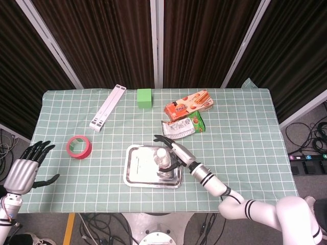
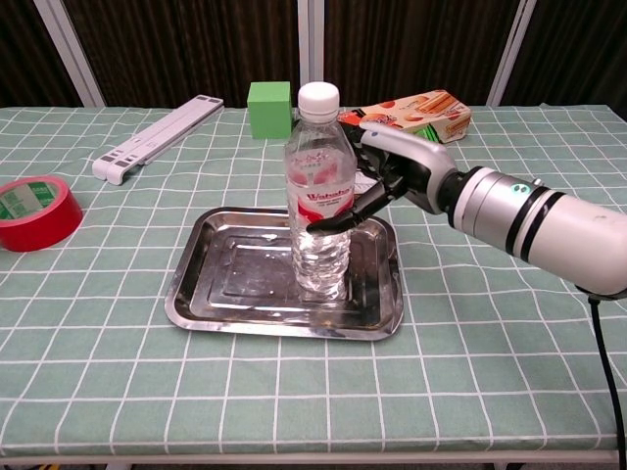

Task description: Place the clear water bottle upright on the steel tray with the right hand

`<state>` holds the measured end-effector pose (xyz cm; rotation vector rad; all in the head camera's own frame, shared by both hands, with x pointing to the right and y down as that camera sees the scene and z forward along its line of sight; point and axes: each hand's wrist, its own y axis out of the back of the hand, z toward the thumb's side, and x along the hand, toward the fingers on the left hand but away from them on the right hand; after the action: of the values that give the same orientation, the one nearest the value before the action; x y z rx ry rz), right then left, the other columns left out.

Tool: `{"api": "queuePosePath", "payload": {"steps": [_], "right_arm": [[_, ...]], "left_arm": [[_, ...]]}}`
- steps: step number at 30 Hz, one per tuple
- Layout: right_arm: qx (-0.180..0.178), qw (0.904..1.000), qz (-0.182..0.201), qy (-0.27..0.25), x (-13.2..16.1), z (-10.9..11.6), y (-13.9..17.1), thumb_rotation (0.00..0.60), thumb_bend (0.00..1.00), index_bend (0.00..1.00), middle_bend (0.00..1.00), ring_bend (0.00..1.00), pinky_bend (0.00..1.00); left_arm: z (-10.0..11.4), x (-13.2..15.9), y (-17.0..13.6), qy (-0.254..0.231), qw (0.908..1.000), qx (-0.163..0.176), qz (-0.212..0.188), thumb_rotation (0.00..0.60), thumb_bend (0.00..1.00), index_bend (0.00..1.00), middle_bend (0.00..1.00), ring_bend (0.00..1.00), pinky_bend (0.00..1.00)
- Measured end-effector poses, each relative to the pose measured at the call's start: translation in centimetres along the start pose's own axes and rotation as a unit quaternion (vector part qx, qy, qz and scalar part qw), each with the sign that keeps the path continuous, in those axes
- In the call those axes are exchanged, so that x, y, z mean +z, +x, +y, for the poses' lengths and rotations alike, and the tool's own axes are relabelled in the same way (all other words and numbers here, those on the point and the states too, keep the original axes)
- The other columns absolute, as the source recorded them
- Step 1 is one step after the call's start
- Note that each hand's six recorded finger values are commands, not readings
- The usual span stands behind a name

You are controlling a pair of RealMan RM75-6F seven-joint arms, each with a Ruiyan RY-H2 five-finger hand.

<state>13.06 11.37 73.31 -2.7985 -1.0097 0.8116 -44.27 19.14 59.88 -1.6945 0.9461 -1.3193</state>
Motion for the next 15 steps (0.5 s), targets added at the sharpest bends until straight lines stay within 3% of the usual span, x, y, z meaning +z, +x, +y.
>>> {"api": "queuePosePath", "payload": {"steps": [5,8,11,15], "right_arm": [[0.017,0.9983,-0.021,0.051,-0.1,2.2,1.9,0.600,0.00,0.00,0.02,0.00,0.00],[0.029,0.9925,-0.051,0.108,-0.6,4.8,4.1,0.600,0.00,0.00,0.01,0.00,0.00],[0.032,0.9787,-0.096,0.179,-1.3,8.4,7.3,0.600,0.00,0.00,0.01,0.00,0.00],[0.011,0.9442,-0.156,0.290,-2.3,13.1,12.5,0.600,0.00,0.00,0.02,0.00,0.00]], "left_arm": [[0.1,0.3,0.1,0.000,1.0000,0.002,-0.002,0.437,0.22,0.18,0.19,0.10,0.16],[0.0,0.5,0.1,0.001,1.0000,0.002,-0.003,0.435,0.22,0.18,0.19,0.10,0.16],[0.0,0.8,0.1,0.002,1.0000,0.001,-0.006,0.439,0.22,0.18,0.19,0.10,0.16],[0.2,1.3,0.4,0.005,0.9999,0.004,-0.010,0.435,0.22,0.18,0.19,0.10,0.16]]}}
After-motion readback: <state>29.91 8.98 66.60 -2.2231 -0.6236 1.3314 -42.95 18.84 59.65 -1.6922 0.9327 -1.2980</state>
